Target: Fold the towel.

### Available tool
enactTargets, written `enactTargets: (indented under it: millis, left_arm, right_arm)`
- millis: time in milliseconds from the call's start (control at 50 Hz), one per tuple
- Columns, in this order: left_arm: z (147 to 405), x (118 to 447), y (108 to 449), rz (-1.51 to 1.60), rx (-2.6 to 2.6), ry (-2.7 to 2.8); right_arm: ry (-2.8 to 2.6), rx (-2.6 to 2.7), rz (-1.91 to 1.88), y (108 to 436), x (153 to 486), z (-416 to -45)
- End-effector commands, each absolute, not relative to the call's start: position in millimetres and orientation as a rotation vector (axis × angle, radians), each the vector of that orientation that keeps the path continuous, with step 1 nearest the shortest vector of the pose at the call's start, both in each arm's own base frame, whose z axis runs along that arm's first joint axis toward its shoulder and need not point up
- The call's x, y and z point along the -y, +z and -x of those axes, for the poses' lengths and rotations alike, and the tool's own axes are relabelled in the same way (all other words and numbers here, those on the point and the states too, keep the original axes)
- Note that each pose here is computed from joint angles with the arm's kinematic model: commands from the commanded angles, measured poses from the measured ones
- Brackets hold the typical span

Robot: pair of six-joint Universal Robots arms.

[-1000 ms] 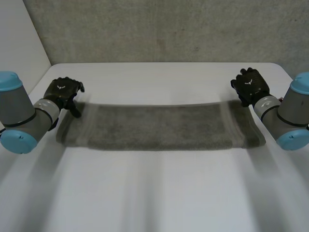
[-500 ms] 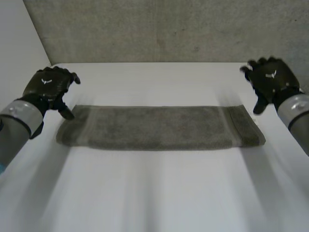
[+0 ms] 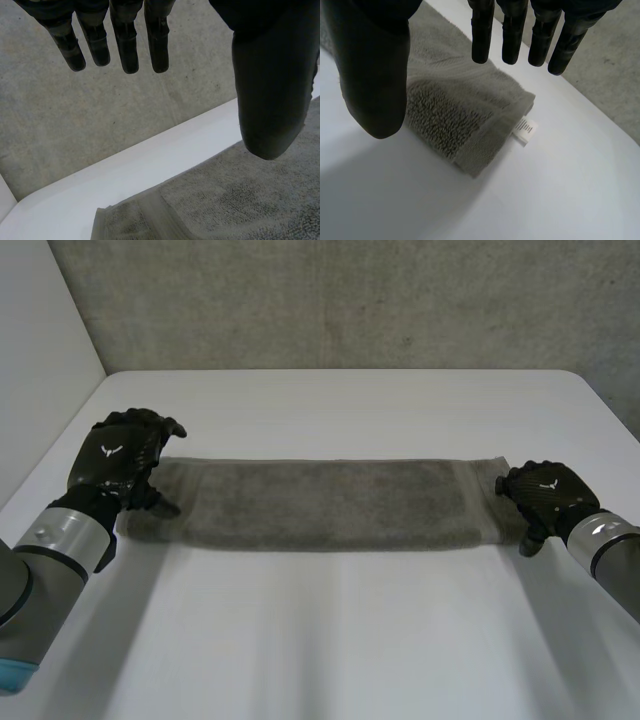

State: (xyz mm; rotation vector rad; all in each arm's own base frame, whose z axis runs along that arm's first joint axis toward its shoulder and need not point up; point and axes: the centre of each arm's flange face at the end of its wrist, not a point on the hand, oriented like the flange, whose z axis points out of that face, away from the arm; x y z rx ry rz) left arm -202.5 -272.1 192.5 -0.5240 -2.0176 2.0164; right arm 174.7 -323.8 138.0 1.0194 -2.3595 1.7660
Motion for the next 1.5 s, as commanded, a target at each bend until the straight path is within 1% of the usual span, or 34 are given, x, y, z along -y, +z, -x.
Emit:
enactTargets:
  millis: [20, 240, 340, 380, 500, 600, 660, 700, 720, 760, 780, 800, 820, 860, 880, 920, 940, 980, 1000, 1040, 1060, 1100, 1120, 1140, 1160, 1180, 1200, 1220, 1240, 1280, 1300, 1320, 1380, 1500]
  left_arm:
    - [202, 274, 194, 0.523, 1.969, 2.077]
    - [201, 273, 193, 0.523, 1.967, 2.078]
    - [201, 273, 192, 0.521, 1.971, 2.079]
    - [200, 273, 192, 0.519, 1.972, 2.080]
    - [198, 274, 191, 0.514, 1.980, 2.078]
    - [198, 273, 190, 0.512, 1.986, 2.074]
    - [198, 272, 190, 0.515, 1.984, 2.073]
    - [198, 272, 190, 0.512, 1.986, 2.074]
    - [198, 272, 190, 0.512, 1.986, 2.074]
    - [198, 272, 190, 0.512, 1.988, 2.073]
    - [198, 272, 191, 0.512, 1.983, 2.078]
    - [198, 271, 193, 0.514, 1.976, 2.083]
    - [198, 271, 193, 0.514, 1.976, 2.083]
    - [198, 271, 194, 0.514, 1.973, 2.086]
    - [197, 271, 194, 0.511, 1.975, 2.088]
    - [197, 271, 195, 0.511, 1.971, 2.092]
    - [197, 271, 195, 0.510, 1.969, 2.096]
    - [196, 271, 196, 0.509, 1.969, 2.098]
    - [196, 271, 196, 0.507, 1.968, 2.101]
    - [196, 271, 196, 0.506, 1.969, 2.102]
    - [195, 271, 197, 0.502, 1.971, 2.106]
    - [195, 271, 197, 0.494, 1.975, 2.110]
    - [195, 271, 197, 0.494, 1.975, 2.110]
    - [194, 272, 197, 0.489, 1.978, 2.115]
    - [194, 272, 197, 0.484, 1.982, 2.116]
    - [194, 272, 197, 0.484, 1.982, 2.116]
    - [194, 272, 197, 0.481, 1.983, 2.120]
    - [194, 272, 197, 0.481, 1.983, 2.120]
    - [194, 272, 197, 0.481, 1.983, 2.120]
    - [194, 272, 197, 0.481, 1.983, 2.120]
    - [194, 272, 197, 0.481, 1.983, 2.120]
    - [194, 272, 196, 0.481, 1.984, 2.118]
    - [194, 272, 196, 0.481, 1.986, 2.117]
    - [194, 272, 195, 0.481, 1.987, 2.115]
  right_arm:
    - [1.774, 2.353, -1.013, 129, 330, -175]
    - [1.811, 2.311, -0.997, 120, 346, -173]
    - [1.795, 2.314, -0.937, 119, 359, -157]
    - [1.785, 2.308, -0.884, 120, 368, -142]
    - [1.765, 2.305, -0.820, 122, 376, -123]
    - [1.747, 2.281, -0.738, 137, 387, -95]
    - [1.751, 2.267, -0.723, 143, 390, -88]
    - [1.780, 2.214, -0.693, 159, 395, -78]
    - [1.780, 2.214, -0.693, 159, 395, -78]
    - [1.842, 2.116, -0.682, 188, 397, -75]
    - [1.843, 2.115, -0.682, 188, 397, -75]
    - [1.881, 2.061, -0.683, 205, 396, -78]
    - [1.881, 2.060, -0.683, 205, 396, -78]
    - [1.969, 1.959, -0.697, 237, 392, -90]
    - [1.970, 1.958, -0.697, 237, 391, -90]
    - [2.072, 1.881, -0.783, 260, 381, -128]
    - [2.072, 1.881, -0.783, 260, 381, -128]
    - [2.205, 1.815, -0.955, 273, 360, -192]
    - [2.205, 1.815, -0.956, 273, 359, -192]
    - [2.293, 1.779, -1.126, 273, 332, -250]
    - [2.293, 1.779, -1.127, 273, 332, -250]
    - [2.339, 1.789, -1.304, 257, 303, -303]
    - [2.339, 1.789, -1.305, 257, 302, -303]
    - [2.360, 1.786, -1.413, 246, 283, -330]
    - [2.360, 1.786, -1.414, 246, 283, -330]
    - [2.370, 1.772, -1.525, 232, 264, -355]
    - [2.370, 1.771, -1.526, 232, 264, -356]
    - [2.370, 1.741, -1.635, 212, 246, -381]
    - [2.370, 1.741, -1.637, 212, 246, -381]
    - [2.347, 1.707, -1.764, 178, 224, -411]
    - [2.347, 1.707, -1.764, 178, 224, -411]
    - [2.330, 1.713, -1.808, 165, 216, -419]
    - [2.304, 1.724, -1.870, 146, 206, -429]
    - [2.318, 1.711, -1.841, 138, 211, -437]
